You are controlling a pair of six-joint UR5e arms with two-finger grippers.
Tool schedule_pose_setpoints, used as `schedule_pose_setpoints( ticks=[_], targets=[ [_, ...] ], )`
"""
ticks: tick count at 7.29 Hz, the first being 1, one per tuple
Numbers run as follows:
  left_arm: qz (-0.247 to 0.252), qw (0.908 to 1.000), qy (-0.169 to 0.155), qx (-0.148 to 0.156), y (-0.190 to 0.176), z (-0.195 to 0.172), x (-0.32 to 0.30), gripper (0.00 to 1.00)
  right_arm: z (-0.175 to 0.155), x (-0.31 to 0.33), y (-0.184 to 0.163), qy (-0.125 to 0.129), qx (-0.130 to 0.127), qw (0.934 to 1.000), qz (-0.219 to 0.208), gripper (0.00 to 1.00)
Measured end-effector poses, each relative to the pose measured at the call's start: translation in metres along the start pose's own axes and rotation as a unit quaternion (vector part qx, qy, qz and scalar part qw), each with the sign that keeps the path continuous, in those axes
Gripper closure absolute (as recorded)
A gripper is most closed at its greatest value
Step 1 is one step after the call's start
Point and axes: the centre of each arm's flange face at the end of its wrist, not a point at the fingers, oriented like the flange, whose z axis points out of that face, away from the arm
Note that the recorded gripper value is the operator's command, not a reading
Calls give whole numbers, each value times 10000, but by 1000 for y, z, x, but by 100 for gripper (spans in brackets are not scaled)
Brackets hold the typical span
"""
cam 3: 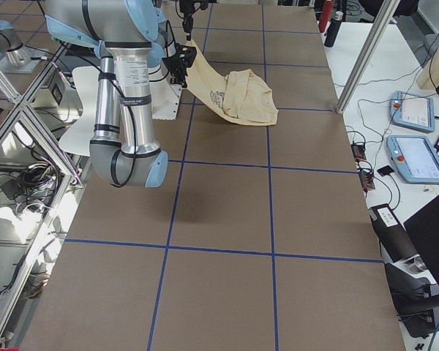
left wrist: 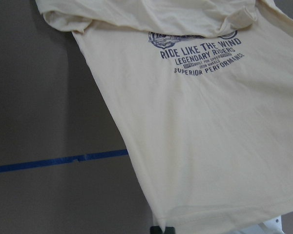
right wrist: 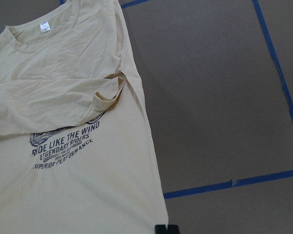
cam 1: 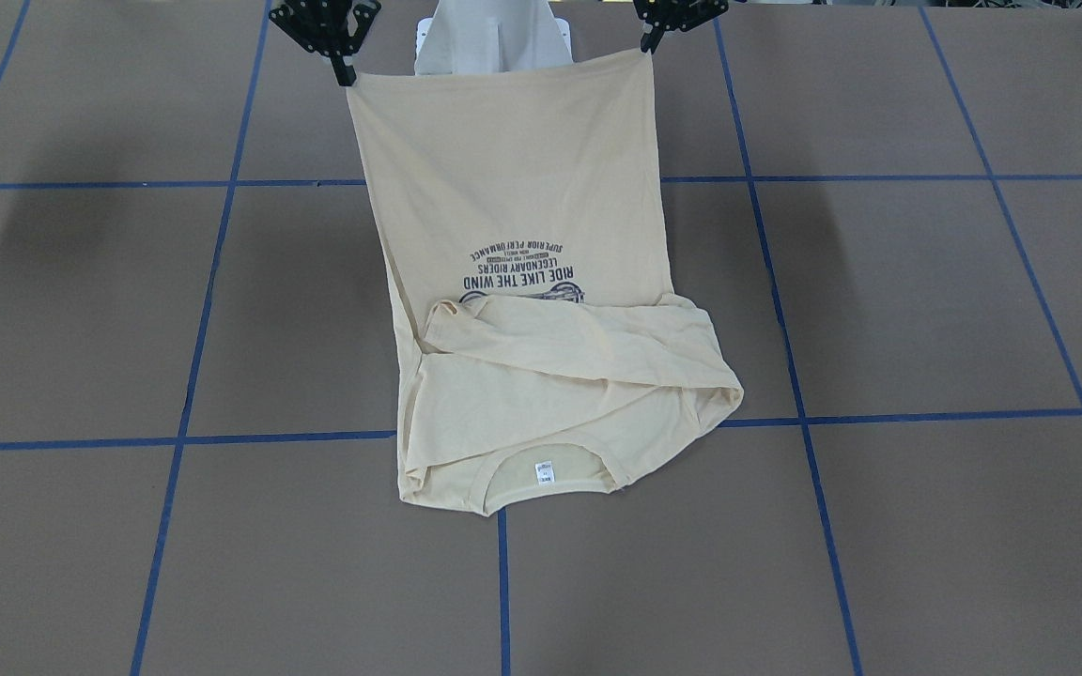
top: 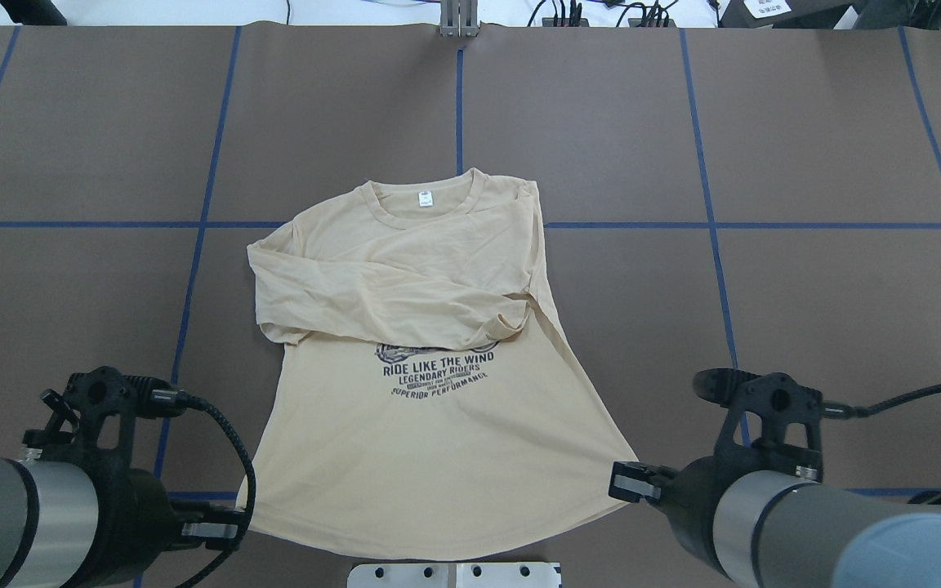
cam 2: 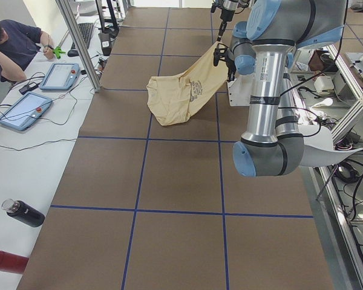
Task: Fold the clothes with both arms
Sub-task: 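Lift the hem with both grippers and fold it toward the collar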
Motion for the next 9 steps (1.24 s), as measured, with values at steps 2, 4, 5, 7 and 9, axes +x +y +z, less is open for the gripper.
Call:
schedule_pose_setpoints(
  ticks=[2,4,5,7,9],
  targets=[
    [-11,9985,-413,354,-48,39,1,100,39,-45,-32,162,458,9988,42,100],
    [79,9914,-919,924,-139,60,-10,100,67,-74,-96,119,1020,9947,39,100],
    [197,9868,-1097,1177,-175,49,-23,100,77,-84,-132,25,1261,9920,88,100],
    [296,9786,-1412,1469,-221,37,-47,100,104,-118,-198,40,1523,9880,251,100],
    [227,9712,-1758,1594,-258,65,-55,100,154,-145,-244,153,1663,9852,394,100]
  ],
)
